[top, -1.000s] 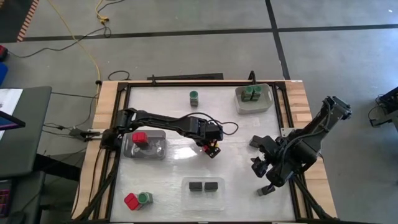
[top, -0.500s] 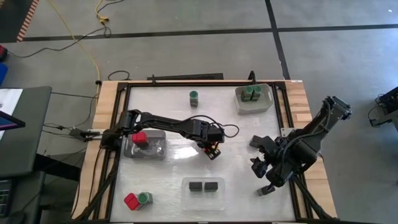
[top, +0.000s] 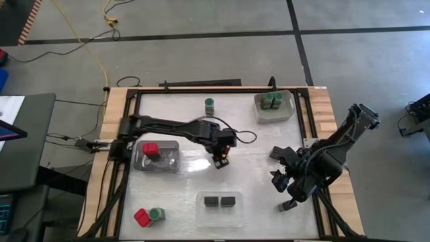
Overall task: Sort spices by type
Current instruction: Put the right red seasoning can into the black bin
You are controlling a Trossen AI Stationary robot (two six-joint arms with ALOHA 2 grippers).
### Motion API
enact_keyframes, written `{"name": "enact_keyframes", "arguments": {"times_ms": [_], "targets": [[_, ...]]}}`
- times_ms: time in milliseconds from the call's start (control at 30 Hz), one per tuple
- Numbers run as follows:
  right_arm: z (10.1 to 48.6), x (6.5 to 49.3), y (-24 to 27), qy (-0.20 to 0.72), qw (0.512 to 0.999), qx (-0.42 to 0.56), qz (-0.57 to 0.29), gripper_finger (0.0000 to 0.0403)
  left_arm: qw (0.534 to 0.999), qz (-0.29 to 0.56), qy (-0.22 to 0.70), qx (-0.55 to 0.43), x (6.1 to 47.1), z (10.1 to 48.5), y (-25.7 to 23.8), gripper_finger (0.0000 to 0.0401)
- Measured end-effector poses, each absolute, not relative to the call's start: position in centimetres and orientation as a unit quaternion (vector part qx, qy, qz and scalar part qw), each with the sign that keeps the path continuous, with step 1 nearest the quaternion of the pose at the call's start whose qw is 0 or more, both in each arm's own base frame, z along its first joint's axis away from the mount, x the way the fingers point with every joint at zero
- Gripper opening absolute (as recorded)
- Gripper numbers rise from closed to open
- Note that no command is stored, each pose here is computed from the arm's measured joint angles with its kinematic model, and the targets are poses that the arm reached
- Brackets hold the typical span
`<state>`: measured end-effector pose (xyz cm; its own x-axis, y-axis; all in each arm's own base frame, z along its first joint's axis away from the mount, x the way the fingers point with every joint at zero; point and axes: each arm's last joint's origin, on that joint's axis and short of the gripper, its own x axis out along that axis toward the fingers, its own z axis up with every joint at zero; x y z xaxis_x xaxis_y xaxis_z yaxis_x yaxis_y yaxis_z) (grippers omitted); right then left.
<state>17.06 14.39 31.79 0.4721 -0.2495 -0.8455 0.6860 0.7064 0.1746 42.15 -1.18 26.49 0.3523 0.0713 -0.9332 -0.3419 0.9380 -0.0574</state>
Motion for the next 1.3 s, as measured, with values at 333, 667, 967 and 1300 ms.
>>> {"name": "enact_keyframes", "arguments": {"times_ms": [333,667,967,1300], "targets": [[31.8,17.1,14.4,0.425,0.818,0.259,-0.287,0.0304,0.822,0.16,0.546,-0.041,29.7,38.7,-1.0,0.0204],[31.8,17.3,14.6,0.423,0.819,0.272,-0.279,0.0304,0.851,0.143,0.504,-0.049,19.5,38.9,-1.5,0.0204],[31.9,17.4,14.7,0.418,0.818,0.281,-0.276,0.0304,0.855,0.082,0.509,-0.053,17.8,31.7,-2.3,0.0204],[31.9,17.4,14.7,0.398,0.797,0.338,-0.304,0.0304,0.84,0.02,0.543,-0.008,18.0,27.1,-2.4,0.0204]]}}
